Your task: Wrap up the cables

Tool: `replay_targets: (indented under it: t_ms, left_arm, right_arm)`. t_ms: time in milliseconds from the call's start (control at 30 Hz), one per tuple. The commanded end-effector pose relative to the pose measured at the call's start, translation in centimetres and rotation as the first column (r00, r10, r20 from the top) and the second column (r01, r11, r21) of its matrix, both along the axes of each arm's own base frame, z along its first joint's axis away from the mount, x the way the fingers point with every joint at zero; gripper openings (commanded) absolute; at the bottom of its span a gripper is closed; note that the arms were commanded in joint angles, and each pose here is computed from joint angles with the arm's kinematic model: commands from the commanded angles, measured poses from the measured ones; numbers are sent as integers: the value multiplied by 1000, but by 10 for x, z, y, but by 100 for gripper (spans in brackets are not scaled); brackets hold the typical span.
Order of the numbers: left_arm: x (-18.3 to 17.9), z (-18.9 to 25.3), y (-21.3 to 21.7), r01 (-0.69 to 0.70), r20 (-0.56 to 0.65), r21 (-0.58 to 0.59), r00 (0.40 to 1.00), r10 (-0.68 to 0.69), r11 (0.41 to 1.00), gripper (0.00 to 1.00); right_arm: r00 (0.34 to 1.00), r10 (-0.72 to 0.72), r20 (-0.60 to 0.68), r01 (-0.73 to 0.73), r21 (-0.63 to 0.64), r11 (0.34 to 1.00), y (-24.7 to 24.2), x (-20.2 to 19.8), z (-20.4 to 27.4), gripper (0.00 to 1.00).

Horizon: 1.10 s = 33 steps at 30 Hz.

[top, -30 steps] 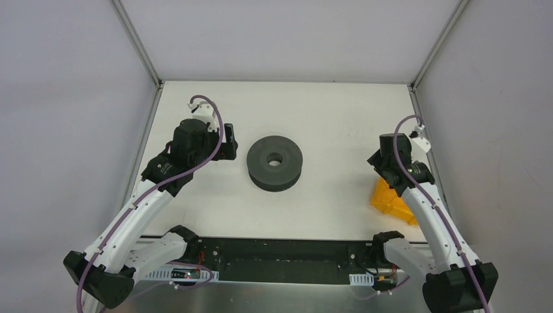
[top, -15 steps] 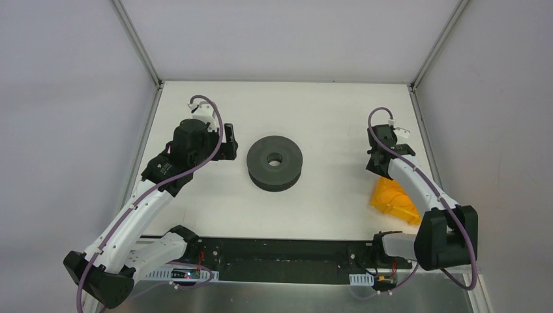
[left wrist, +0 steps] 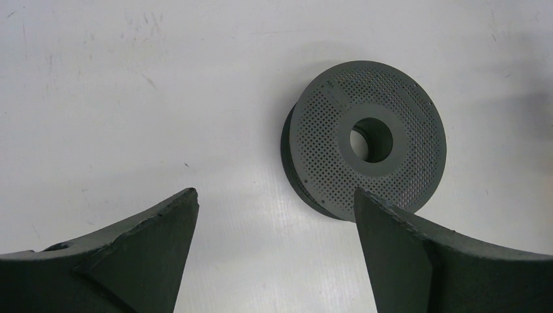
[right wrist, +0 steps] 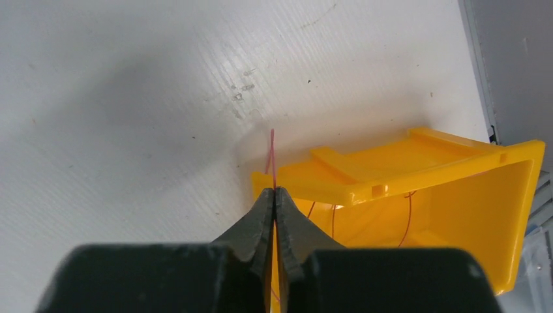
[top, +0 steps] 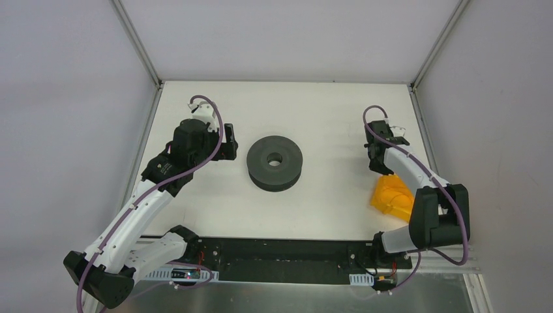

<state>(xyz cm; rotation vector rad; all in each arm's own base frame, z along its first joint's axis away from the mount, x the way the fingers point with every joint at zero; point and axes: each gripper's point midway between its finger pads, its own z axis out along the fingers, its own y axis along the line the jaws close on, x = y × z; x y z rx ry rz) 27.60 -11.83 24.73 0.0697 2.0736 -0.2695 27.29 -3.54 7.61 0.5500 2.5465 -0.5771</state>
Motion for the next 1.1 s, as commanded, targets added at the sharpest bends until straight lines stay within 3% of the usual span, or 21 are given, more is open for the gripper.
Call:
replay_targets:
  t_ms: [0, 167, 300, 367, 433, 500, 600, 667, 733, 867, 1067]
  left_arm:
    - [1, 4, -6, 27, 19, -16, 999, -27, 1000, 88]
    - [1, 5, -9, 49, 21, -19, 999, -49, 999, 87]
    - [0, 5, -12, 69, 28, -22, 997, -68, 997, 86]
    - [-1, 5, -14, 82, 34, -25, 996, -81, 996, 85]
    - [-1, 5, -16, 102, 43, -27, 994, -101, 994, 85]
    - [-3, 5, -20, 125, 51, -33, 991, -124, 992, 84]
    - [-5, 7, -26, 161, 61, -47, 986, -158, 986, 84]
    - [-6, 7, -31, 192, 65, -56, 980, -188, 980, 84]
    - [-8, 7, -35, 219, 68, -64, 974, -214, 974, 83]
    - [-8, 5, -38, 235, 65, -63, 971, -231, 970, 82]
    - [-13, 7, -51, 312, 80, -87, 949, -305, 946, 82]
  right_arm:
    - [1000, 4, 21, -3, -40, 999, -6, 9, 35, 0]
    - [976, 94, 198, -84, -58, 995, 9, 20, 129, 0]
    - [875, 205, 439, -223, -11, 975, 34, 30, 222, 0]
    - [782, 258, 567, -323, 14, 946, 50, 33, 264, 0]
    - [644, 349, 681, -474, -3, 881, 73, 33, 302, 0]
    - [464, 398, 791, -596, -53, 801, 96, 29, 344, 0]
    - [225, 433, 873, -747, -131, 652, 133, 13, 390, 0]
    - [141, 437, 888, -808, -151, 569, 151, 4, 410, 0]
    - [137, 425, 895, -847, -117, 519, 162, 2, 418, 0]
    - [188, 408, 893, -908, -2, 420, 183, -3, 401, 0]
    - [142, 326, 935, -978, 82, 192, 223, -14, 394, 0]
